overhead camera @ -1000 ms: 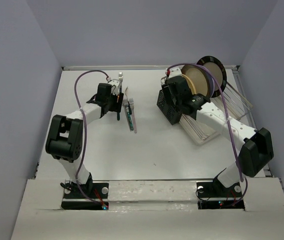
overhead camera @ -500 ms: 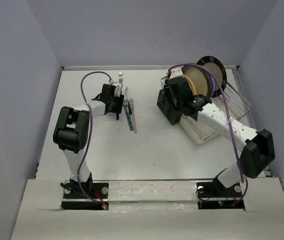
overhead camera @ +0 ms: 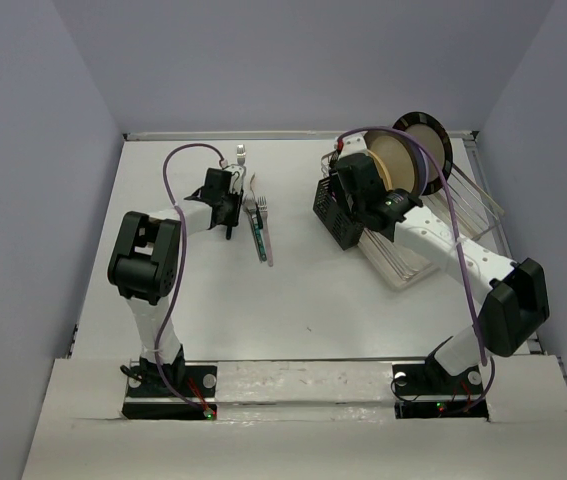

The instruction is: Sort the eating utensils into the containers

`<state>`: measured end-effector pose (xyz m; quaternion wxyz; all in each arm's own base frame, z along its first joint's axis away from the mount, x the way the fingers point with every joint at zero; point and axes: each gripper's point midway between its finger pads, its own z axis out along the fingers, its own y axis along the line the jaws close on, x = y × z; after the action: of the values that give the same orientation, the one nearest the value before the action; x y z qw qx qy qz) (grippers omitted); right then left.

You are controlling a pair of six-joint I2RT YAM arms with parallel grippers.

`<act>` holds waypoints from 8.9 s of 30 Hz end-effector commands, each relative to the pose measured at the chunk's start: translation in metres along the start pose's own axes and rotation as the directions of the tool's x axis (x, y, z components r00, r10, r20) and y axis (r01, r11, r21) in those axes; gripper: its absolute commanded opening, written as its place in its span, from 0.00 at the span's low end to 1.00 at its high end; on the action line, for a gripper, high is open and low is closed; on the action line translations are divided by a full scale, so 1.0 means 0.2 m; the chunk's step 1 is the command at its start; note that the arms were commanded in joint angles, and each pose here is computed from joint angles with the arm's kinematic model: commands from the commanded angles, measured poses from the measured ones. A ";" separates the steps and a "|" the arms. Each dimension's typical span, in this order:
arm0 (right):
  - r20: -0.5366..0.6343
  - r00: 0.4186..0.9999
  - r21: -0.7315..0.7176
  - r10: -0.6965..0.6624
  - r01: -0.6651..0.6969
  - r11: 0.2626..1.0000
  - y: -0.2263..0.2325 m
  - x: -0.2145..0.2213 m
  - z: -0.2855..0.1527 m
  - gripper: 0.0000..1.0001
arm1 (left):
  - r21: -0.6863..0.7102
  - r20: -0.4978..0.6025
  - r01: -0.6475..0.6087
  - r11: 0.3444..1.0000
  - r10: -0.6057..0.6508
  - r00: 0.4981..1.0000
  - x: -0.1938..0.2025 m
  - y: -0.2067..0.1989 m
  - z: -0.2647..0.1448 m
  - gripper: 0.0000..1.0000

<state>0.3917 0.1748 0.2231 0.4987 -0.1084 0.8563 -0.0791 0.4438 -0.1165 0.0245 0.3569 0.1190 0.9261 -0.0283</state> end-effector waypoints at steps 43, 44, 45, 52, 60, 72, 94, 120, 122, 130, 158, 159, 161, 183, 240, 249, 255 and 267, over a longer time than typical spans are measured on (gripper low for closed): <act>0.262 0.812 -0.919 0.522 0.045 0.391 0.83 -0.99 -0.65 0.62 | 0.271 0.717 -0.263 0.926 -0.011 0.697 -0.75 -0.35 -1.44 0.00; 0.255 0.814 -0.924 0.522 0.046 0.380 0.86 -0.99 -0.65 0.61 | 0.272 0.720 -0.264 0.925 -0.013 0.694 -0.75 -0.35 -1.45 0.00; 0.237 0.823 -0.927 0.517 0.033 0.373 0.91 -0.97 -0.63 0.61 | 0.277 0.718 -0.265 0.924 -0.016 0.696 -0.74 -0.36 -1.44 0.00; 0.181 0.825 -0.942 0.536 -0.011 0.335 0.99 -0.95 -0.53 0.58 | 0.297 0.717 -0.273 0.915 -0.024 0.697 -0.72 -0.39 -1.43 0.00; 0.127 0.830 -0.957 0.543 -0.041 0.287 1.07 -0.93 -0.47 0.45 | 0.300 0.707 -0.276 0.913 -0.019 0.707 -0.70 -0.40 -1.40 0.00; 0.263 0.844 -0.866 0.467 -0.007 0.501 0.99 -0.98 -0.36 0.00 | 0.252 0.701 -0.267 0.930 0.016 0.713 -0.67 -0.37 -1.36 0.99; 0.350 0.933 0.042 -0.087 0.077 0.996 0.26 -0.74 0.16 0.00 | 0.069 0.593 -0.119 0.991 0.055 0.803 -0.54 -0.17 -1.08 0.99; 0.216 0.976 0.031 -0.016 0.010 0.999 0.26 -0.38 0.32 0.34 | 0.069 0.565 -0.125 0.990 0.065 0.822 -0.52 -0.17 -1.03 0.99; 0.213 0.977 0.047 -0.019 0.010 0.999 0.25 -0.37 0.31 0.39 | 0.066 0.560 -0.122 0.990 0.065 0.826 -0.51 -0.17 -1.02 0.99; 0.245 0.969 0.048 -0.011 -0.001 0.999 0.21 -0.44 0.26 0.49 | 0.051 0.520 -0.123 0.991 0.079 0.850 -0.50 -0.16 -0.95 0.99; 0.327 0.944 -0.252 0.044 0.042 0.967 0.31 -0.49 -0.06 0.49 | 0.053 0.116 -0.129 0.990 0.122 0.986 -0.85 -0.07 0.22 0.56; 0.325 0.945 -0.245 0.043 0.040 0.969 0.30 -0.48 -0.06 0.49 | 0.060 0.110 -0.131 0.990 0.124 0.986 -0.83 -0.07 0.23 0.57; 0.322 0.946 -0.241 0.040 0.041 0.970 0.29 -0.47 -0.06 0.49 | 0.079 0.094 -0.138 0.987 0.131 0.987 -0.79 -0.10 0.26 0.59; 0.333 0.942 -0.246 0.043 0.043 0.968 0.27 -0.44 -0.09 0.49 | 0.033 0.014 -0.080 0.996 0.079 0.997 -0.72 -0.03 0.41 0.54; 0.552 0.720 -0.508 0.420 -0.109 0.854 -0.02 -0.83 -0.79 0.66 | 0.369 0.796 -0.395 0.841 -0.066 0.602 -1.14 -0.95 -1.47 0.00; 0.305 0.712 -0.611 0.633 -0.364 0.703 -0.02 -0.78 -0.51 0.62 | 0.317 0.793 -0.370 0.873 -0.030 0.608 -1.15 -0.97 -1.38 0.00; 0.247 0.715 -0.729 0.654 -0.307 0.611 0.13 -0.78 -0.47 0.61 | 0.319 0.799 -0.373 0.871 -0.036 0.600 -1.15 -0.96 -1.42 0.00; 0.212 0.730 -0.829 0.650 -0.218 0.515 0.30 -0.81 -0.44 0.56 | 0.330 0.779 -0.381 0.864 -0.022 0.626 -1.12 -0.99 -1.38 0.00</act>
<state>0.3892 0.2617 0.3635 0.6040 -0.0759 0.6810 0.4070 0.3827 -0.3173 0.3341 0.6346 0.2787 0.6753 -0.2522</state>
